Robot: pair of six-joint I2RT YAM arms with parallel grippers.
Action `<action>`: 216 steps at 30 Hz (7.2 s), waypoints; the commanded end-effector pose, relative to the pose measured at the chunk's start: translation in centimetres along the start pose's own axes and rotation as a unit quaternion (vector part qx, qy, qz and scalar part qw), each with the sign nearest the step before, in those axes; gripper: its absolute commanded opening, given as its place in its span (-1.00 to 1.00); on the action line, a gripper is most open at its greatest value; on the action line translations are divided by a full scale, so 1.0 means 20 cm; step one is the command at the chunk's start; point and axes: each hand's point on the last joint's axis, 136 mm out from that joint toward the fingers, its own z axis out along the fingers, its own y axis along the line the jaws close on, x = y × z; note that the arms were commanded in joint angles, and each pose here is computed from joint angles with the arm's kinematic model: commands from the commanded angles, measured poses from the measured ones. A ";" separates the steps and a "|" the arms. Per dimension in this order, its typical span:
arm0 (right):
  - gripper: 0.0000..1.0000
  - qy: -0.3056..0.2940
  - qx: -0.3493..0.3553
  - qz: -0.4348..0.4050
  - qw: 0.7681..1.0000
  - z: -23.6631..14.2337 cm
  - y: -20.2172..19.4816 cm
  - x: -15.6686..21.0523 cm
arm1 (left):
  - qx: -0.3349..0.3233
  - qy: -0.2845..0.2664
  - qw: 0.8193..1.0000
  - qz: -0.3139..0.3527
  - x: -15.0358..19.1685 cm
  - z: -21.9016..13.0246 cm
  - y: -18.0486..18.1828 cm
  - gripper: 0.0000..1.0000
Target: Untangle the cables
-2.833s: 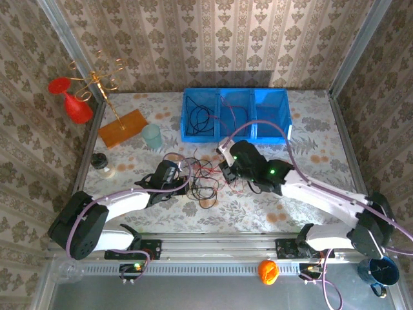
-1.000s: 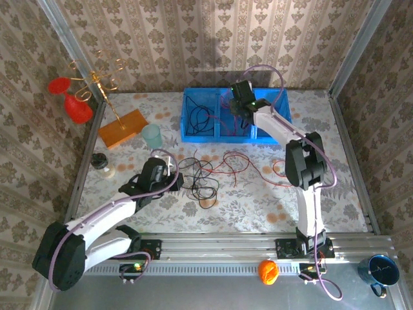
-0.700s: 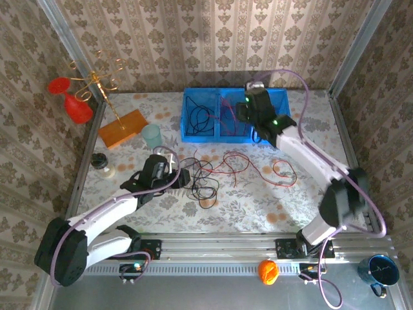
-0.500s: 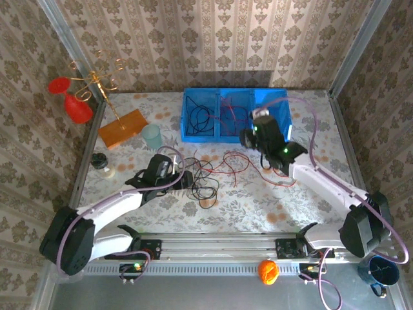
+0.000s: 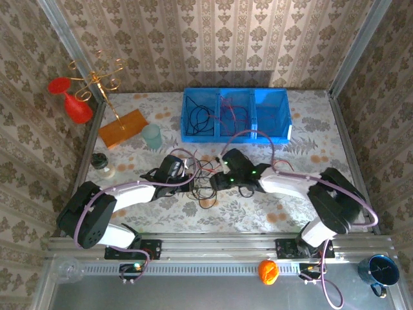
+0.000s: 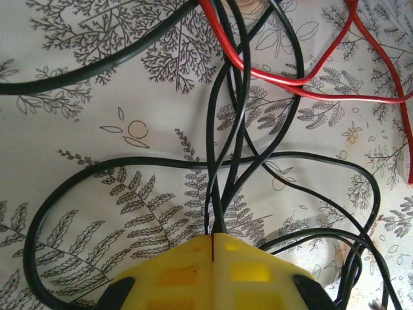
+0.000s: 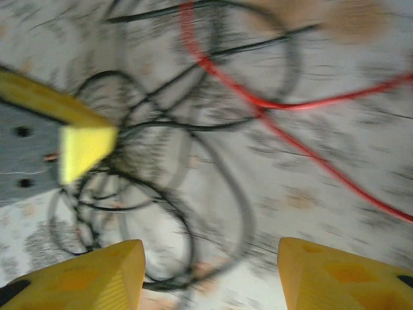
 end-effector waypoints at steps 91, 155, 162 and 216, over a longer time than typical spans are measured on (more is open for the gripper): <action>-1.00 -0.493 0.282 0.003 0.823 -0.99 -0.59 -1.76 | 0.029 -0.291 0.953 0.080 -0.25 -1.03 -0.23 0.65; 0.08 -0.194 0.172 0.048 0.965 -0.15 -0.82 -1.46 | 0.023 -0.229 0.971 0.065 -0.29 -0.80 -0.22 0.69; -0.06 -0.163 0.154 0.055 0.973 -0.04 -0.88 -1.41 | 0.014 -0.226 0.972 0.066 -0.29 -0.81 -0.19 0.69; -1.00 -0.508 0.304 0.178 0.786 -1.08 -1.10 -1.09 | 0.040 -0.219 0.974 0.042 -0.30 -0.75 -0.21 0.63</action>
